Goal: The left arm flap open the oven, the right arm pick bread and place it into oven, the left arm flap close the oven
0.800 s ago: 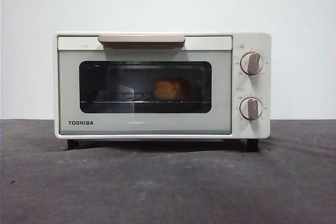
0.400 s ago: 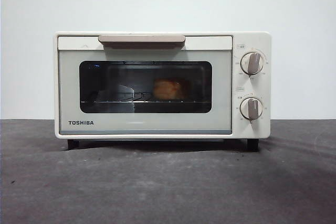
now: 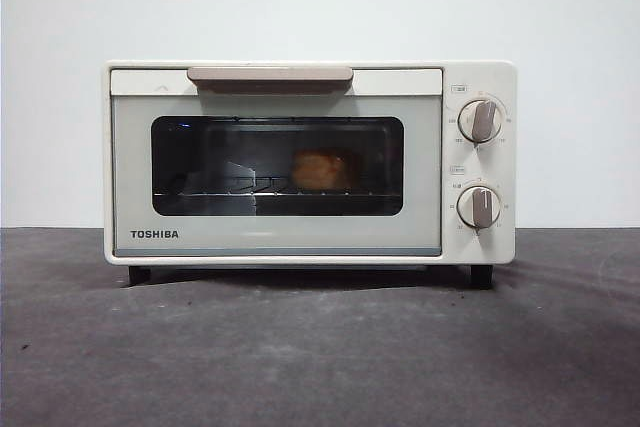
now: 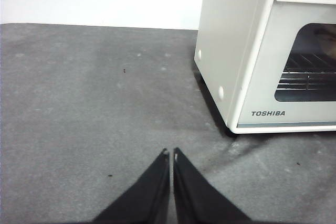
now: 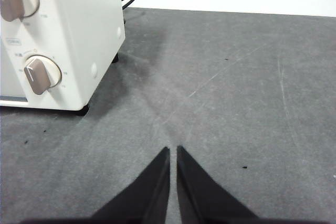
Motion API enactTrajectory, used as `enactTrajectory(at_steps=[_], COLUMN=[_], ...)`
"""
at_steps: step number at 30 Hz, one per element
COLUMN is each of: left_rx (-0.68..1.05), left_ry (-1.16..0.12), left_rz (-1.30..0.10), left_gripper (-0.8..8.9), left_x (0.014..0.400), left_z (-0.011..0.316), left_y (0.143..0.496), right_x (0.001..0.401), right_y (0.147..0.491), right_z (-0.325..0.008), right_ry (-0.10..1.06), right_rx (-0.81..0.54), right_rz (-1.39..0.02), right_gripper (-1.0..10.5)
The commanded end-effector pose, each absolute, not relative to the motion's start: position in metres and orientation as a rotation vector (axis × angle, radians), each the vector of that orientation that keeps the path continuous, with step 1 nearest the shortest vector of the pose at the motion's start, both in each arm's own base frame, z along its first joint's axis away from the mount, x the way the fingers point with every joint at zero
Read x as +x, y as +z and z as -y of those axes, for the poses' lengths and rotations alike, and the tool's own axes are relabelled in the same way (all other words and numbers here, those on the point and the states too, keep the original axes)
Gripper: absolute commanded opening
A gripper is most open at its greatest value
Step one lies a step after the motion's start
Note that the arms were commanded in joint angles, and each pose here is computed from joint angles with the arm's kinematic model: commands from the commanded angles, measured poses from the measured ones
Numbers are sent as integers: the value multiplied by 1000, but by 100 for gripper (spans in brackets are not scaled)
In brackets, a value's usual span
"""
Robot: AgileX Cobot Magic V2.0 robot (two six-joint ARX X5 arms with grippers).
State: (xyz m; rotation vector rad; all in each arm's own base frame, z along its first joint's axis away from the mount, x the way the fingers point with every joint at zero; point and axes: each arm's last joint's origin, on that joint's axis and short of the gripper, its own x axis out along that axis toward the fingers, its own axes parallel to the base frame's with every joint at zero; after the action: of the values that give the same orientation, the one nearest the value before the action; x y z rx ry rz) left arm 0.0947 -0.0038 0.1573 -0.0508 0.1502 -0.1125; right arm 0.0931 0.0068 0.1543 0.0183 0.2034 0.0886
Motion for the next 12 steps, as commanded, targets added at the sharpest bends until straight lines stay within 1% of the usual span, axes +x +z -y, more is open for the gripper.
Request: enactTrajectory(at_steps=[1,12], left_rx=[-47,-47], left_ry=[-108,-108], left_rz=[-176,-175], left_gripper=[20,20], left_x=[96,96], left_z=[4,4], left_y=[150,150], right_x=[94,96], right_y=[152,152], right_z=[-7,-7], right_ry=[90,90], right_rx=[11,12], right_rz=[-199,-150], right_gripper=[19,19])
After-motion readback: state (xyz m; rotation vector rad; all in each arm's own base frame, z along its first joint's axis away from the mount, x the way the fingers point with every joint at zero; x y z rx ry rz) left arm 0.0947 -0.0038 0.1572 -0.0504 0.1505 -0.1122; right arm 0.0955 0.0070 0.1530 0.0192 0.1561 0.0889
